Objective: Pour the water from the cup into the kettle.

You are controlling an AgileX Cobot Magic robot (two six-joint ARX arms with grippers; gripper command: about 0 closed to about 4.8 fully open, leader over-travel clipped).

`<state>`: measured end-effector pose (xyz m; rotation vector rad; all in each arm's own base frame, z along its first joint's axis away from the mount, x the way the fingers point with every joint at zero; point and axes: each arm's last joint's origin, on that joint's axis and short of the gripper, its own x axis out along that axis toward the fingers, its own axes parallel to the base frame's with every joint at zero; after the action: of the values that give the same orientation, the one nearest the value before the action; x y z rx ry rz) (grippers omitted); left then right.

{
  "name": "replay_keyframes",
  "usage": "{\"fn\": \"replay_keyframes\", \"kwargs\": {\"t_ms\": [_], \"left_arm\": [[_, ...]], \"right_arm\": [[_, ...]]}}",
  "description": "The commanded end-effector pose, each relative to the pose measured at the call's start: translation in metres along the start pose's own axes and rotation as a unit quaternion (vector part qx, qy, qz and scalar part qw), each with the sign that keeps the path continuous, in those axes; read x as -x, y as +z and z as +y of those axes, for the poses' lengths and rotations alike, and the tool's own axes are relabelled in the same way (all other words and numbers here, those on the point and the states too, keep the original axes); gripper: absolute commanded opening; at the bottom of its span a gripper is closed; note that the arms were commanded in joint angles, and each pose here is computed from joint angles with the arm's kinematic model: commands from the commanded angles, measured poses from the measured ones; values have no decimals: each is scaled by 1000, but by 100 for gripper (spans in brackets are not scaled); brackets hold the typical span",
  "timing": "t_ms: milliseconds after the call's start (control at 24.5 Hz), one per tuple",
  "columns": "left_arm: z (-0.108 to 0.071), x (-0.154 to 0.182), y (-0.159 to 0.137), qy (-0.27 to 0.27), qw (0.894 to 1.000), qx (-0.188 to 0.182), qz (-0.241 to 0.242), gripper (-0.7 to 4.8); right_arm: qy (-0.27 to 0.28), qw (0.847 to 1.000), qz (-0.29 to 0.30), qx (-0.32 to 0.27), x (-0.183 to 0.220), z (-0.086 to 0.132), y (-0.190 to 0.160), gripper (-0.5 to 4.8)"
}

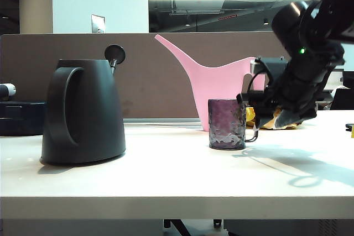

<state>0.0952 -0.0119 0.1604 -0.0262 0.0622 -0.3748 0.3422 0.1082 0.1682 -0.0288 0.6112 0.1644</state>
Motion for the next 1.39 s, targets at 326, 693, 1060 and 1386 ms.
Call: {"fn": "replay_keyframes", "kwargs": {"t_ms": [326, 693, 1060, 1386], "left_arm": [[0, 0, 2, -3, 1000, -3, -7, -5], [0, 0, 2, -2, 1000, -3, -7, -5], [0, 0, 2, -2, 1000, -3, -7, -5], [0, 0, 2, -3, 1000, -3, -7, -6]], "right_arm": [[-53, 998, 23, 6, 73, -9, 26, 109], [-53, 997, -23, 52, 143, -20, 43, -8], [-35, 989, -144, -13, 225, -75, 8, -9], [-11, 968, -251, -18, 262, -67, -28, -9]]}}
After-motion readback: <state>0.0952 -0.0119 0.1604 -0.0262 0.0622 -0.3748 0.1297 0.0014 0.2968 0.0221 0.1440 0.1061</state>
